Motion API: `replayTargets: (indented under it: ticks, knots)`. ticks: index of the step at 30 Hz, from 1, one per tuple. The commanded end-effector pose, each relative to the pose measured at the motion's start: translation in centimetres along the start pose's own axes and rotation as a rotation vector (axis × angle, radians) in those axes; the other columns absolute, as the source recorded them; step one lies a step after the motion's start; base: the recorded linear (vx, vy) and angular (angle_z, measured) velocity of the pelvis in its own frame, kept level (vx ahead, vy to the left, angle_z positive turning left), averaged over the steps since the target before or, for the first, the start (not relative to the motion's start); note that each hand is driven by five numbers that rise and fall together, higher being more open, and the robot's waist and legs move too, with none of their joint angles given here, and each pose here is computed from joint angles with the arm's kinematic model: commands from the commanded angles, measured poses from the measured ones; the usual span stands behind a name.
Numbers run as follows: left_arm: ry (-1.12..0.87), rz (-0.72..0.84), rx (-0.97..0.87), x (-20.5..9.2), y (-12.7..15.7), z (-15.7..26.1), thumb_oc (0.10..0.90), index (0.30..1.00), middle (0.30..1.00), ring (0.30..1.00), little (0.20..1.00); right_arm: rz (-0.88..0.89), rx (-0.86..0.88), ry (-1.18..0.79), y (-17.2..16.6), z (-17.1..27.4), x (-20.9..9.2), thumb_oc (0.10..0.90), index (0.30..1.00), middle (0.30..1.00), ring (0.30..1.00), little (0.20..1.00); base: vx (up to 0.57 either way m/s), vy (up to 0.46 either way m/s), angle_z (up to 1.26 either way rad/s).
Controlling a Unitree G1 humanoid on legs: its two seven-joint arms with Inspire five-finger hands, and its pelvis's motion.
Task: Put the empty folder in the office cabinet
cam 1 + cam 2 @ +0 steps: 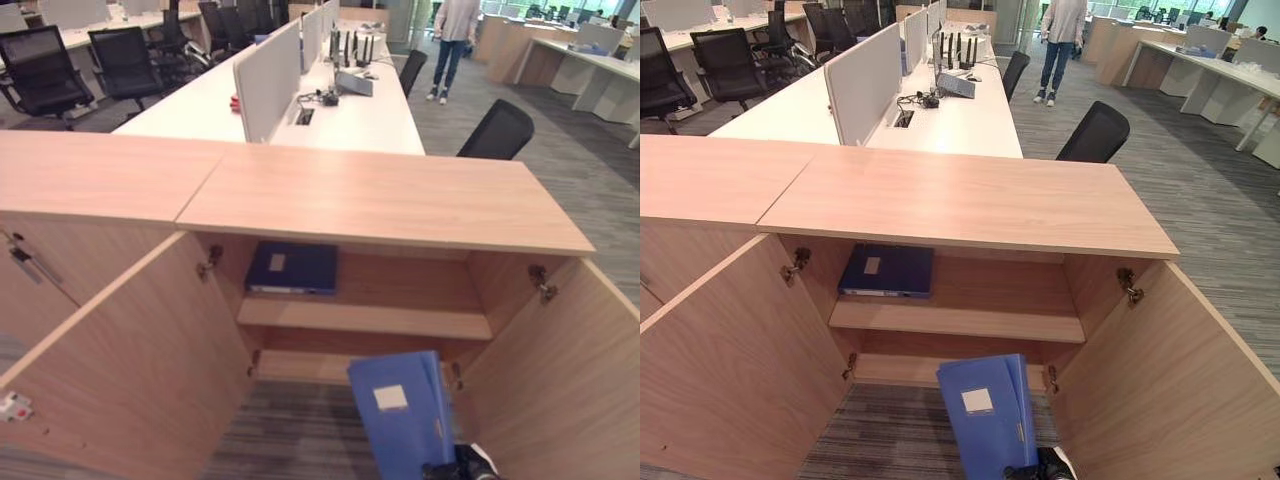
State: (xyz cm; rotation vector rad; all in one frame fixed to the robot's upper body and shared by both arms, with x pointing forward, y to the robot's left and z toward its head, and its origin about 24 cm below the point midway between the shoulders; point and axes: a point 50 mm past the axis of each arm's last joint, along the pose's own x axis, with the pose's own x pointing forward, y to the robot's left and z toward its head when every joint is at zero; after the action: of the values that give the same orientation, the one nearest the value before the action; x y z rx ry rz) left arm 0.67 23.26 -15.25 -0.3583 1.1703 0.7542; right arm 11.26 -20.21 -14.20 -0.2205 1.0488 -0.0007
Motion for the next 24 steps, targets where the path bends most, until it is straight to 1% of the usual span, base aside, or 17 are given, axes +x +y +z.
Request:
replayTargets:
  ticks: [1, 2, 4, 5, 6, 8, 9, 10, 11, 12, 13, 17, 24]
  knots:
    - [-0.006, -0.053, -0.14, 0.9, -2.9, 1.8, 0.8, 0.9, 0.9, 0.9, 0.9, 0.03, 0.07, -0.24, 1.2, 7.4, 0.8, 0.4, 0.3, 0.3, 0.3, 0.3, -0.01, 0.038, -0.02]
    - [0.064, -0.028, -0.138, 1.1, -2.6, 0.4, 0.8, 0.9, 0.9, 0.9, 0.9, 0.037, 0.132, -0.237, 1.6, 7.6, 1.0, 0.4, 0.3, 0.3, 0.3, 0.3, 0.01, 0.025, -0.04]
    - [0.175, 0.009, -0.156, 1.2, -2.0, -1.7, 0.8, 0.9, 0.9, 0.9, 0.9, 0.069, 0.325, -0.229, 2.8, 8.0, 1.1, 0.4, 0.3, 0.3, 0.3, 0.3, 0.01, 0.022, -0.06]
    - [0.174, 0.009, -0.156, 1.2, -2.0, -1.7, 0.8, 0.9, 0.9, 0.9, 0.9, 0.069, 0.325, -0.23, 2.8, 8.1, 1.1, 0.4, 0.3, 0.3, 0.3, 0.3, 0.01, 0.032, -0.05]
    - [0.253, 0.039, -0.138, 1.0, -1.5, -3.3, 0.8, 0.9, 0.9, 0.9, 0.9, 0.125, 0.553, -0.245, 4.1, 9.3, 1.1, 0.4, 0.3, 0.3, 0.3, 0.3, 0.0, 0.037, 0.0]
    - [0.286, 0.058, -0.083, 1.0, -1.0, -3.9, 0.8, 0.9, 0.9, 0.9, 0.9, 0.209, 0.805, -0.265, 5.5, 11.0, 0.8, 0.4, 0.3, 0.3, 0.3, 0.3, 0.0, 0.05, 0.03]
    - [0.31, 0.073, -0.011, 0.8, -0.4, -4.4, 0.8, 0.9, 0.9, 0.9, 0.9, 0.296, 0.939, -0.298, 6.4, 12.7, 0.5, 0.4, 0.3, 0.3, 0.3, 0.3, -0.01, 0.057, -0.01]
    - [0.328, 0.081, 0.016, 0.7, 0.0, -4.8, 0.8, 0.9, 0.9, 0.9, 0.9, 0.337, 1.006, -0.323, 6.6, 13.5, 0.2, 0.4, 0.3, 0.3, 0.3, 0.3, -0.01, 0.083, 0.01]
    - [0.369, 0.106, 0.079, 0.4, 1.1, -5.6, 0.8, 0.9, 0.9, 0.9, 0.9, 0.411, 1.158, -0.385, 6.8, 15.2, -0.5, 0.4, 0.3, 0.3, 0.3, 0.3, 0.01, 0.069, 0.01]
    - [0.382, 0.117, 0.114, 0.3, 1.6, -5.9, 0.8, 0.9, 0.9, 0.9, 0.9, 0.434, 1.227, -0.413, 6.6, 15.8, -0.8, 0.4, 0.3, 0.3, 0.3, 0.3, 0.02, 0.095, 0.01]
    - [0.4, 0.135, 0.151, 0.1, 2.3, -6.4, 0.8, 0.9, 0.9, 0.9, 0.9, 0.458, 1.366, -0.488, 5.7, 17.0, -1.3, 0.4, 0.3, 0.3, 0.3, 0.3, 0.01, 0.079, 0.0]
    - [0.426, 0.15, 0.173, -0.3, 3.1, -7.2, 0.8, 0.9, 0.9, 0.9, 0.9, 0.414, 1.537, -0.581, 3.5, 17.6, -1.7, 0.4, 0.3, 0.3, 0.3, 0.3, 0.0, 0.071, 0.09]
    - [0.44, 0.159, 0.224, -0.6, 4.0, -7.5, 0.8, 0.9, 0.9, 0.9, 0.9, 0.313, 1.607, -0.656, 0.4, 19.2, -1.3, 0.4, 0.3, 0.3, 0.3, 0.3, 0.01, 0.058, 0.09]
